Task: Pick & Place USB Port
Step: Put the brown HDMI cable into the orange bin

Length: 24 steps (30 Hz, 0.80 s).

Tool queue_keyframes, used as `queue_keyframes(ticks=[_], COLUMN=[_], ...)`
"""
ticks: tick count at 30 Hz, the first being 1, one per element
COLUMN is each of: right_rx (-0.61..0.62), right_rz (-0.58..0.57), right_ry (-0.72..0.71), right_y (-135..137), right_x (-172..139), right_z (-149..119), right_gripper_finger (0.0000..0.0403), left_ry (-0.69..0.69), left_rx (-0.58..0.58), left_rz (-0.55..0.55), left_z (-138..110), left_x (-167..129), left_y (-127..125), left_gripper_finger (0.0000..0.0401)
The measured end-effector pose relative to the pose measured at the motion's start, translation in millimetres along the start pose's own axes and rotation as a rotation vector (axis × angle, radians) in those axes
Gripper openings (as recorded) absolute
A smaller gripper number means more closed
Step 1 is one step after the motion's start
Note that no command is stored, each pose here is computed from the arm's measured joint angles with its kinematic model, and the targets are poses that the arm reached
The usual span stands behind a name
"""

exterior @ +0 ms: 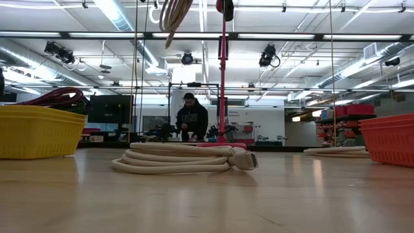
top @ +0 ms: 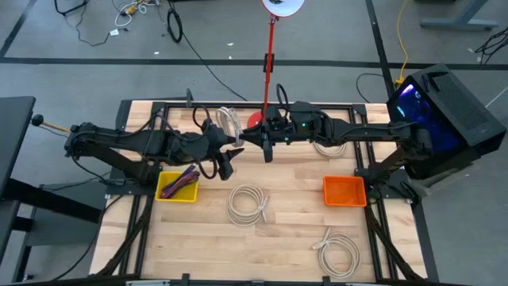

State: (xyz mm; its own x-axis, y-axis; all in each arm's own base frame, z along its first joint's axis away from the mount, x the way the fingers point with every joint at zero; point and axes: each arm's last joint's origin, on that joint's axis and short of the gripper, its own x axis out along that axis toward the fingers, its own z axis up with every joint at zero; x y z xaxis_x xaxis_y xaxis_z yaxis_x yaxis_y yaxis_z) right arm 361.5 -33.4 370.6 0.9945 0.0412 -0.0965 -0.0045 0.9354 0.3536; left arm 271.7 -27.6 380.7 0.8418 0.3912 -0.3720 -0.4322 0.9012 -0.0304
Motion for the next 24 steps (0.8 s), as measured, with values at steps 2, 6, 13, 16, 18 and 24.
queue_keyframes(ticks=[2, 6, 13, 16, 18, 24], right_rx=[-0.001, 0.001, 0.002, 0.005, 0.003, 0.020], right_rz=[-0.012, -0.022, -0.060, -0.080, -0.099, -0.162], right_ry=[-0.001, 0.003, 0.045, 0.081, 0.115, 0.285], right_y=[-2.4, -5.8, -14.9, -19.2, -21.5, -11.9], right_x=[-0.3, -2.1, -4.2, -11.1, -22.5, -75.8], right_z=[0.6, 2.0, 0.2, 1.8, 5.7, 12.4], right_gripper_finger=[0.0015, 0.0015, 0.0015, 0.0015, 0.0015, 0.0015], left_ry=[0.000, -0.003, 0.008, 0.033, 0.036, 0.109], left_rx=[0.001, -0.001, 0.015, 0.032, 0.014, -0.001], left_rz=[0.002, 0.003, 0.053, 0.094, 0.111, 0.157], left_z=[0.0, 0.5, 0.2, -1.8, -1.8, -9.8], left_x=[0.0, -1.3, -11.6, -20.4, -25.2, -36.3], left_y=[0.1, 0.8, 8.9, 16.3, 19.7, 29.2], left_gripper_finger=[0.0169, 0.0170, 0.0171, 0.0171, 0.0171, 0.0171])
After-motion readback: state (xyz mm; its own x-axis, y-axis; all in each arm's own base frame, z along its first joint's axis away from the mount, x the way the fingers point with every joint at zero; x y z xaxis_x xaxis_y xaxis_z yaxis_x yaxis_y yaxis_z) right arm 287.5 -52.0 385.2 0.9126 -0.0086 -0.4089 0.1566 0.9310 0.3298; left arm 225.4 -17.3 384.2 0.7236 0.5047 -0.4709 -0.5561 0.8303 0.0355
